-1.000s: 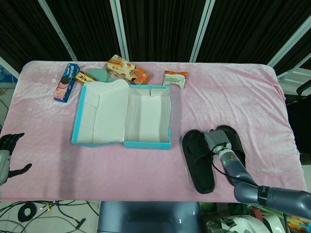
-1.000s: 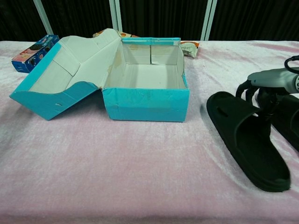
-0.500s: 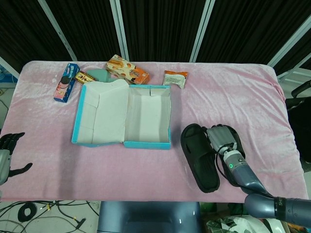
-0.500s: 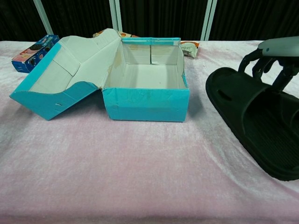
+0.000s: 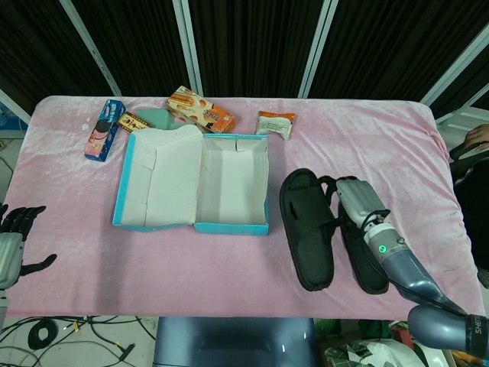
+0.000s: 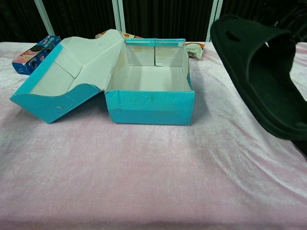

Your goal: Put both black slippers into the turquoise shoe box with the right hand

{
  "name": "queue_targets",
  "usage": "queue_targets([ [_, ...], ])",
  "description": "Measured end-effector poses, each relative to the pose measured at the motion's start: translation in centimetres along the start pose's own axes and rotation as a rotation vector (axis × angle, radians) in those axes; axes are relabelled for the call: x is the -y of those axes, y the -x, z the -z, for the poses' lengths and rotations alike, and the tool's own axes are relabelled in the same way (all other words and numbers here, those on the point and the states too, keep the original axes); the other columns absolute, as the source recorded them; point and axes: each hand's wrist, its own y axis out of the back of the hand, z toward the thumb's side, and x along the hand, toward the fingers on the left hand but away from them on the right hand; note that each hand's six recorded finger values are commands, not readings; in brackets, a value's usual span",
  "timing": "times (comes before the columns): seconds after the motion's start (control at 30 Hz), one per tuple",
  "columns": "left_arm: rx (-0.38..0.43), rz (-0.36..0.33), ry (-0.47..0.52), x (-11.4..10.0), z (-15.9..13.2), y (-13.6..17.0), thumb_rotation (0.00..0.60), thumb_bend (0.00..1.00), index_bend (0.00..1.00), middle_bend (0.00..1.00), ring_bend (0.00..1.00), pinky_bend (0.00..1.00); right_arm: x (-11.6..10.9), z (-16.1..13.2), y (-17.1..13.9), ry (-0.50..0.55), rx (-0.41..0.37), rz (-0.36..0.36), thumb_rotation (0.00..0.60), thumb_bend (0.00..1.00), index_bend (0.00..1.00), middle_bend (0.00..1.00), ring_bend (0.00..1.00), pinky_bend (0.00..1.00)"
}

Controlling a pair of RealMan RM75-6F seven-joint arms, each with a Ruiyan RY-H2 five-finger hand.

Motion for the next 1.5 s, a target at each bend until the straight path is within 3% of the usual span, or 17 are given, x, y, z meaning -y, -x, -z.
queue_targets([
  [0.2,-0.011,0.010,-0.001,0.3,0.3,0.1,0.600,0.00,0.17,0.19,0.12,0.04,0.7,-2.5,2.1,0.028,-0.005,-0.008,0.600,0.18,0.52,0.54,0.31,0.19],
  [0.47,-0.031,0.025,-0.001,0.7,1.0,0.2,0.600,0.00,0.17,0.19,0.12,0.04,1.9,-6.5,5.1,0.038,0.049,0.013,0.600,0.18,0.52,0.54,0.31,0.17],
  [0.9,-0.050,0.043,-0.001,1.3,1.4,0.4,0.600,0.00,0.17,0.19,0.12,0.04,0.9,-11.9,8.7,0.047,0.111,0.061,0.600,0.18,0.52,0.55,0.31,0.17],
  [1.5,-0.079,0.068,0.002,2.0,2.1,0.3,0.600,0.00,0.17,0.18,0.12,0.04,0.5,-14.3,12.8,-0.001,0.222,0.144,0.600,0.18,0.53,0.57,0.31,0.15],
])
